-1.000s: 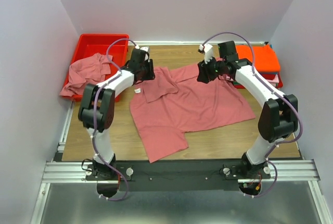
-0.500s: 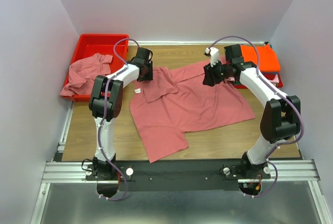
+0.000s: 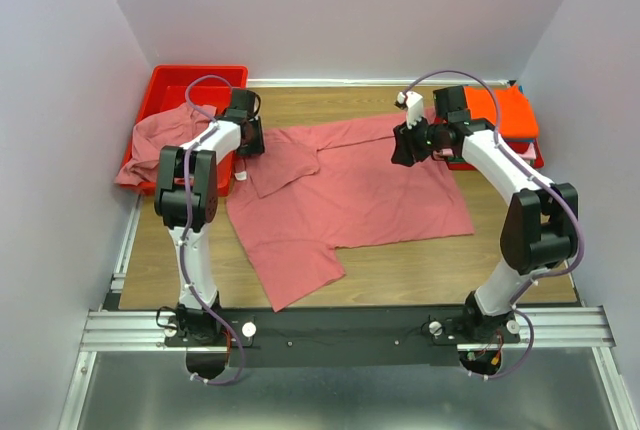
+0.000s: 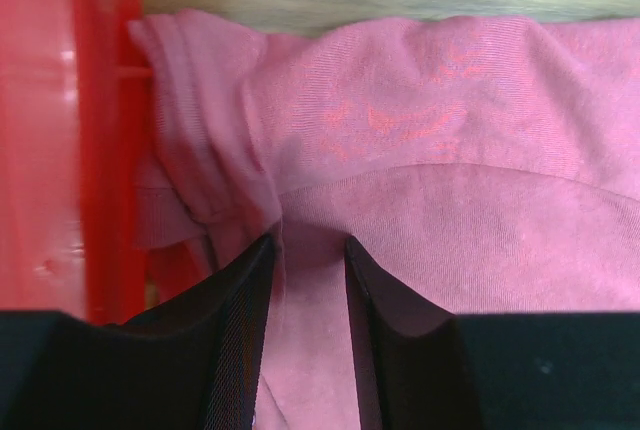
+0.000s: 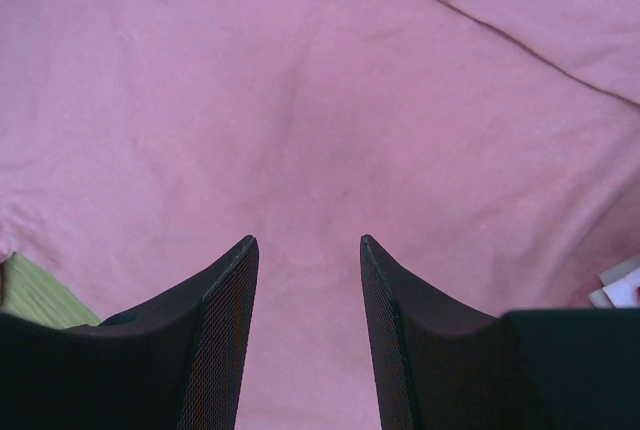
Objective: Fold and stack the t-shirts
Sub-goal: Fold the tshirt
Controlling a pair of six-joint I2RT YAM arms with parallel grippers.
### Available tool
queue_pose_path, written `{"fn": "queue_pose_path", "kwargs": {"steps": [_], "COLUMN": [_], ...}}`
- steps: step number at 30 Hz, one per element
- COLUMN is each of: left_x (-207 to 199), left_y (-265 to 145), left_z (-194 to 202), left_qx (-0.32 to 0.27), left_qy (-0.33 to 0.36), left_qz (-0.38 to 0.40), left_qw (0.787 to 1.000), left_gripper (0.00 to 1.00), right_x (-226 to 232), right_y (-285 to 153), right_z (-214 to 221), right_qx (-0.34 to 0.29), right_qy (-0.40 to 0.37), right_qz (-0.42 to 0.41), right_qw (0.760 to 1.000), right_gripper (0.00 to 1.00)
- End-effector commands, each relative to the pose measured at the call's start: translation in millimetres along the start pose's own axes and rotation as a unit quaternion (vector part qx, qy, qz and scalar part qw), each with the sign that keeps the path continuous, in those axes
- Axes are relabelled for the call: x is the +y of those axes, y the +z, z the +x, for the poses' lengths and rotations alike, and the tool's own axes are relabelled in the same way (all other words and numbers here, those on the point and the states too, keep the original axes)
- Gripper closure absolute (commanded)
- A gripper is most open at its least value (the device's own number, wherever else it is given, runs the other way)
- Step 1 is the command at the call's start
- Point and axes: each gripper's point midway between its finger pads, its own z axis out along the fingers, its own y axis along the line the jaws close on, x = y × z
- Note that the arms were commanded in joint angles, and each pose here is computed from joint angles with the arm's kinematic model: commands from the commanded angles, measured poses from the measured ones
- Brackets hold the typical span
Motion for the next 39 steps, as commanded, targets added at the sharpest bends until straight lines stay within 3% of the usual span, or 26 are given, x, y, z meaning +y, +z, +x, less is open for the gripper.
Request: {"fn": "queue_pose_path", "kwargs": {"steps": [1,6,12,23,26,29,31,33,39], "left_x": [18.3,15.9,-24.8,-56.1,-56.0,-48.2,-45.6,-39.8,-39.7], "left_y": [-8.1,-8.6,-31.6,-121.4,-182.3,-211.0,-259.2,-299.8,-336.5], "left_z": [22.9,22.5,2.5,-61.8,-87.4,-84.2,-95.0,-79.5,-50.9], "left_qx": [0.037,0.037,0.014,-0.101,-0.192,-0.234,-0.306,-0.358,-0.388], "left_qy": [0.013,0.012,0.037,0.068,0.087,0.096,0.098,0.1,0.102], "left_qz": [-0.028,-0.012,0.093,0.16,0.167,0.159,0.164,0.178,0.217], "left_qw": [0.999,0.999,0.995,0.98,0.963,0.954,0.933,0.911,0.89], "left_gripper": [0.57,0.57,0.53,0.44,0.4,0.37,0.33,0.22,0.17], "right_x": [-16.6,-41.1,-62.7,-28.0,-15.6,-7.4,-1.8,7.2,35.7], "right_y": [9.5,21.4,26.7,-1.7,-13.8,-21.9,-32.5,-36.2,-51.1], "right_z": [8.9,-7.3,-31.0,-28.0,-22.7,-9.4,-6.7,11.8,32.9], "right_qx": [0.021,0.021,0.009,-0.009,-0.011,-0.006,-0.01,0.001,-0.004], "right_qy": [0.008,0.021,0.017,-0.032,-0.05,-0.059,-0.074,-0.076,-0.091], "right_qz": [0.025,0.057,0.086,0.043,0.032,0.028,0.033,0.027,-0.007], "right_qw": [0.999,0.998,0.996,0.999,0.998,0.998,0.997,0.997,0.996], "right_gripper": [0.48,0.5,0.5,0.49,0.44,0.35,0.29,0.28,0.22]}}
